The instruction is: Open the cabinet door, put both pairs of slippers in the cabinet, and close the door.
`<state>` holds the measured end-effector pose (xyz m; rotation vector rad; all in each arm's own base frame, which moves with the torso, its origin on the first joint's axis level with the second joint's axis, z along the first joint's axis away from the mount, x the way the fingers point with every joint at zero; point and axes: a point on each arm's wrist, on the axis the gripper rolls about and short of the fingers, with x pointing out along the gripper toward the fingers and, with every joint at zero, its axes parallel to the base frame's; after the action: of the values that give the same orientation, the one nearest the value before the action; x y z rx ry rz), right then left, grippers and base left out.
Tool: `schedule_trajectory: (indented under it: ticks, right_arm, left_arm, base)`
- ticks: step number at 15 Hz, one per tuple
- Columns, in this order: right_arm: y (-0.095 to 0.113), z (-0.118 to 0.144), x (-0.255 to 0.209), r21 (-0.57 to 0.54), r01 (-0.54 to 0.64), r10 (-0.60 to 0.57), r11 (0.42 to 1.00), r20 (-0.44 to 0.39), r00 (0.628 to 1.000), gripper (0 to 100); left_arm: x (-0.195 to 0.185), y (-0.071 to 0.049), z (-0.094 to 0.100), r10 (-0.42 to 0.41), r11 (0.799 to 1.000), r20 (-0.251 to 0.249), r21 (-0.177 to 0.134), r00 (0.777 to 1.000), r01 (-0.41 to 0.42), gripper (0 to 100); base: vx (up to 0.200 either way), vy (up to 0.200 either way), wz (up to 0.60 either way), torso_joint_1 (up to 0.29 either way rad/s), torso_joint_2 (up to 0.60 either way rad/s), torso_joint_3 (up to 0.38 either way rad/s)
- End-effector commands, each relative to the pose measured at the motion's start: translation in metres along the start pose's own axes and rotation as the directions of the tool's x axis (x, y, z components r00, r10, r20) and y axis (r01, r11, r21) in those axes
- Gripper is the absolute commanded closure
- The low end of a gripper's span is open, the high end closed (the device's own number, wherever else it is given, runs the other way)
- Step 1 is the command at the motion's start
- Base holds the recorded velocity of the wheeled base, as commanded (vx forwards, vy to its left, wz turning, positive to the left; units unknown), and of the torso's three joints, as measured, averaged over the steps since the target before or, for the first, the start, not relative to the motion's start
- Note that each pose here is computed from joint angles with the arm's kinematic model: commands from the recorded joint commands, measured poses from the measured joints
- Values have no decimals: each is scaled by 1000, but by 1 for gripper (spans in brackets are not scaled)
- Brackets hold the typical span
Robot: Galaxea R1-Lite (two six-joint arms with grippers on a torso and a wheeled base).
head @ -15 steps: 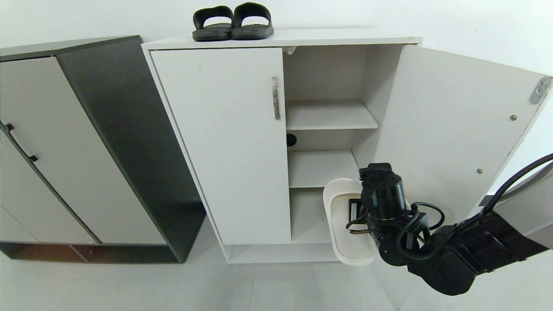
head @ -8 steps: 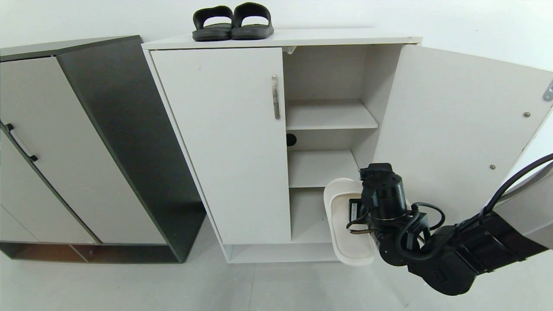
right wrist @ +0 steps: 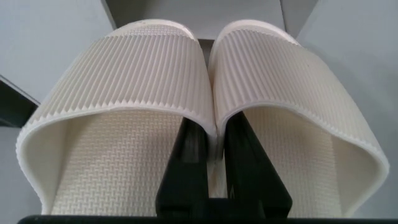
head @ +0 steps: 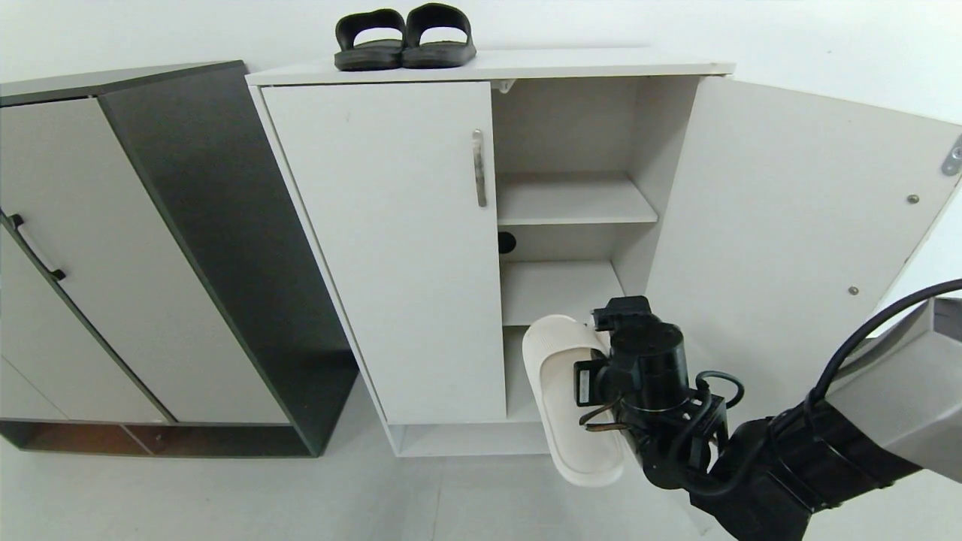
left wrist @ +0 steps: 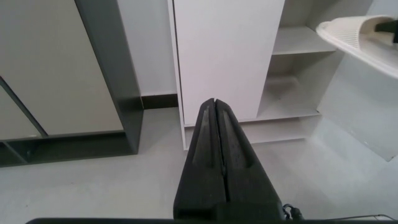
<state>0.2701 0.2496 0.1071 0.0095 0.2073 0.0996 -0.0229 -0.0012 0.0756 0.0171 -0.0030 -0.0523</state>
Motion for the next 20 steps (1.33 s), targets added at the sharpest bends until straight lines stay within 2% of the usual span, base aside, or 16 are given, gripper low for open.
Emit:
schedule_trajectory:
  ticks: [1, 8, 11, 13, 19, 20]
  right_arm:
    - [3, -7, 5, -13, -2, 2, 1000, -10, 1000, 100]
    - [8, -1, 23, -4, -12, 12, 1000, 40, 999, 100]
    - [7, 6, 20, -34, -17, 22, 999, 170, 985, 100]
    - [8, 7, 22, -32, -18, 25, 999, 224, 974, 100]
    - [10, 5, 24, -36, -16, 23, 999, 219, 975, 100]
    - [10, 6, 24, -33, -15, 22, 999, 223, 975, 100]
  left_arm:
    - [0, 0, 0, 0, 1000, -1, 0, 1000, 0, 100]
    - [0, 0, 0, 0, 1000, -1, 0, 1000, 0, 100]
    - [0, 0, 0, 0, 1000, -1, 0, 1000, 0, 100]
    - [0, 0, 0, 0, 1000, -1, 0, 1000, 0, 100]
    - [0, 0, 0, 0, 1000, -1, 0, 1000, 0, 100]
    - [0, 0, 0, 0, 1000, -1, 0, 1000, 0, 100]
  base:
    - [0, 0, 0, -7, 2, -90]
    - [0, 0, 0, 4, 2, -182]
    - [0, 0, 0, 5, -1, -196]
    - [0, 0, 0, 7, 2, -122]
    - [0, 0, 0, 0, 0, 0]
    - [0, -200, 0, 2, 2, 2]
